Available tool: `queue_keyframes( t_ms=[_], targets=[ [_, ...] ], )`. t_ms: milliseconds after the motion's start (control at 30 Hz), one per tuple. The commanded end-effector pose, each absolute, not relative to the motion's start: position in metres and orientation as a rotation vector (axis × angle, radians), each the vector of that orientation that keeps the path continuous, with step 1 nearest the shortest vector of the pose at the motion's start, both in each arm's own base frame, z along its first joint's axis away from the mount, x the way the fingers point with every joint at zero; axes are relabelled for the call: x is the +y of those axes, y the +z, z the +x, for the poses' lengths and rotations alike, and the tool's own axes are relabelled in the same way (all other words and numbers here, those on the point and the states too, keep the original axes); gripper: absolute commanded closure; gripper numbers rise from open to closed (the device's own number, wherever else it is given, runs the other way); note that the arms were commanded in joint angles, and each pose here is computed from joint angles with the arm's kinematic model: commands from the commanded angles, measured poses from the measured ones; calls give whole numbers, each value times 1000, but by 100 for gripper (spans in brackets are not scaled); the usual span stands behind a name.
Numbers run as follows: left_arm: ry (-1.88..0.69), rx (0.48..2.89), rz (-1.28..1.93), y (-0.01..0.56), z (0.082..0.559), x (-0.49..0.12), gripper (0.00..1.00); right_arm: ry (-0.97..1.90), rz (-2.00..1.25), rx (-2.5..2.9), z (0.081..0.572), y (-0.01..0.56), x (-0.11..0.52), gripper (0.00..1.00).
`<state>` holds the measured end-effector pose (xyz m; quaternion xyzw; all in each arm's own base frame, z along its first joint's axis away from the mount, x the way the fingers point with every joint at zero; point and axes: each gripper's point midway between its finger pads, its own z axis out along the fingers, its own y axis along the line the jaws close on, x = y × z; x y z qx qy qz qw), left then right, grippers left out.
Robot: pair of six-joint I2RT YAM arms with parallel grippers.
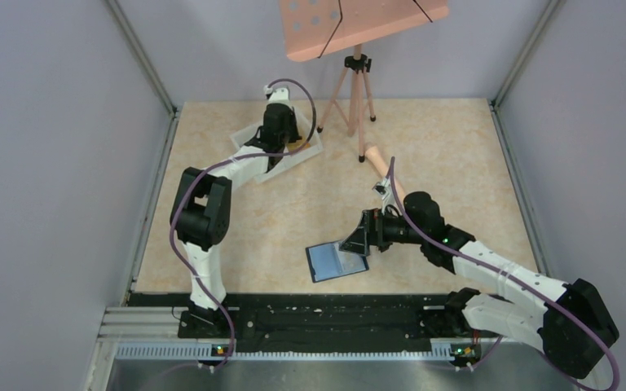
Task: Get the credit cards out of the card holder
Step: Place the credit card in the storage box.
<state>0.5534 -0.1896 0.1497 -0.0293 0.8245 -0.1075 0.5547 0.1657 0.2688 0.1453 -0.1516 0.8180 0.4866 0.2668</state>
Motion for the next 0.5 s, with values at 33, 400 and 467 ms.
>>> queue_keyframes(
  t_ms=[33,400,467],
  targets=[
    [-281,1892,-32,154,560,-193,100,1306,-434,2119,178,164,273,1],
    [-283,1902,16,141,561,-185,100,1278,-443,2134,182,160,272,1],
    [-279,1904,31,138,561,-185,100,1281,-445,2135,182,160,272,1]
  ],
)
